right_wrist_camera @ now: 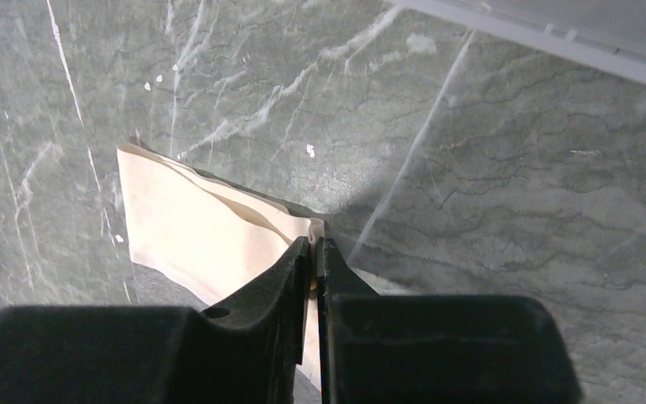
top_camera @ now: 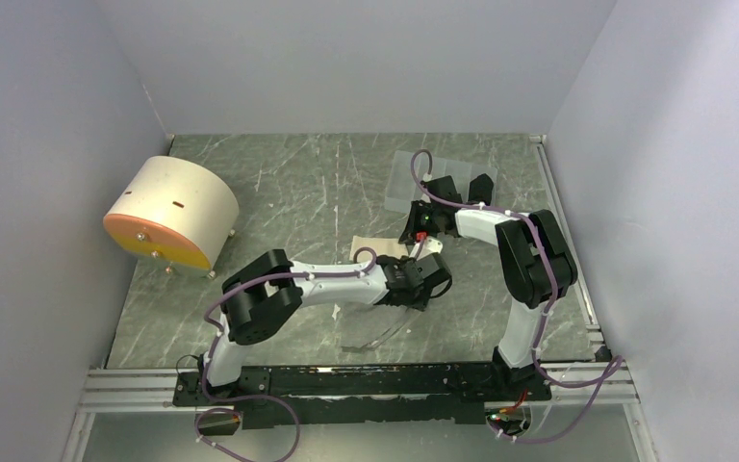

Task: Roll the underwear
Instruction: Fold the underwear at the center of the board.

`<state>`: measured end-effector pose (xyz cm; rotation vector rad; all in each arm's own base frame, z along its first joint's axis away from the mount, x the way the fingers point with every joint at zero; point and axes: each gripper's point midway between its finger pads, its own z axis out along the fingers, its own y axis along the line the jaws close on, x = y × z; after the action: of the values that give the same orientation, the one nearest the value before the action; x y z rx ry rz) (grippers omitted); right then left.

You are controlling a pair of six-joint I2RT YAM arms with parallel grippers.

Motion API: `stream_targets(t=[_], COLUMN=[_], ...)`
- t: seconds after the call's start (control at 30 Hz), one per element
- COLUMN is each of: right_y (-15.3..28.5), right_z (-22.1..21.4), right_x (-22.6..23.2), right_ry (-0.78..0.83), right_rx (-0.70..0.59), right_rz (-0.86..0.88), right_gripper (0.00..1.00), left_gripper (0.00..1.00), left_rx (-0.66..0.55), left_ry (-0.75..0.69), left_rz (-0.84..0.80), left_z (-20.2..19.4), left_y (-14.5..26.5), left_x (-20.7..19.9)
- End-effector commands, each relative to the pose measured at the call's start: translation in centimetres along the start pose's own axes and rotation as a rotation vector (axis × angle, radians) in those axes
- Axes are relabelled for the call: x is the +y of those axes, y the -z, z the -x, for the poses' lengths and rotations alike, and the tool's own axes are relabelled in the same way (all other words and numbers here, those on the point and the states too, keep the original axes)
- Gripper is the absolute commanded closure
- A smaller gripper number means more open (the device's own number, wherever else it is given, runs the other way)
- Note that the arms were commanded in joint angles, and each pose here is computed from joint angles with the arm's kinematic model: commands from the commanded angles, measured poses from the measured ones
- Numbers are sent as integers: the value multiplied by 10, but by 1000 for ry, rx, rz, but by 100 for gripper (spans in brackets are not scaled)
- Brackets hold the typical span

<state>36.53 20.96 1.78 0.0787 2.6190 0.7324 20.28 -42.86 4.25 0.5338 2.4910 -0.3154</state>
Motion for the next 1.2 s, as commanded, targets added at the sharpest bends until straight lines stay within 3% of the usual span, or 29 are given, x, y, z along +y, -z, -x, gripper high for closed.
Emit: stream_targets(t=[0.0,0.5,0.77,1.17], right_y=[-5,-3,1,18], right_z=[-3,-6,-3,16], right_x=[-5,-6,-3,24], right_ry=[-4,-20,-12,-26], right_rx=[24,44,50,6], right_rz=[-6,15,22,90], right_gripper=[88,89,91,98], left_gripper=[55,73,94,95], left_rx=[-115,-150,-190,-251], left_ry=[61,72,97,246], left_rz=[-14,76,40,-112], left_z=[21,16,20,28], left_y=[8,-2,8,36], left_x=[-10,0,-7,-6])
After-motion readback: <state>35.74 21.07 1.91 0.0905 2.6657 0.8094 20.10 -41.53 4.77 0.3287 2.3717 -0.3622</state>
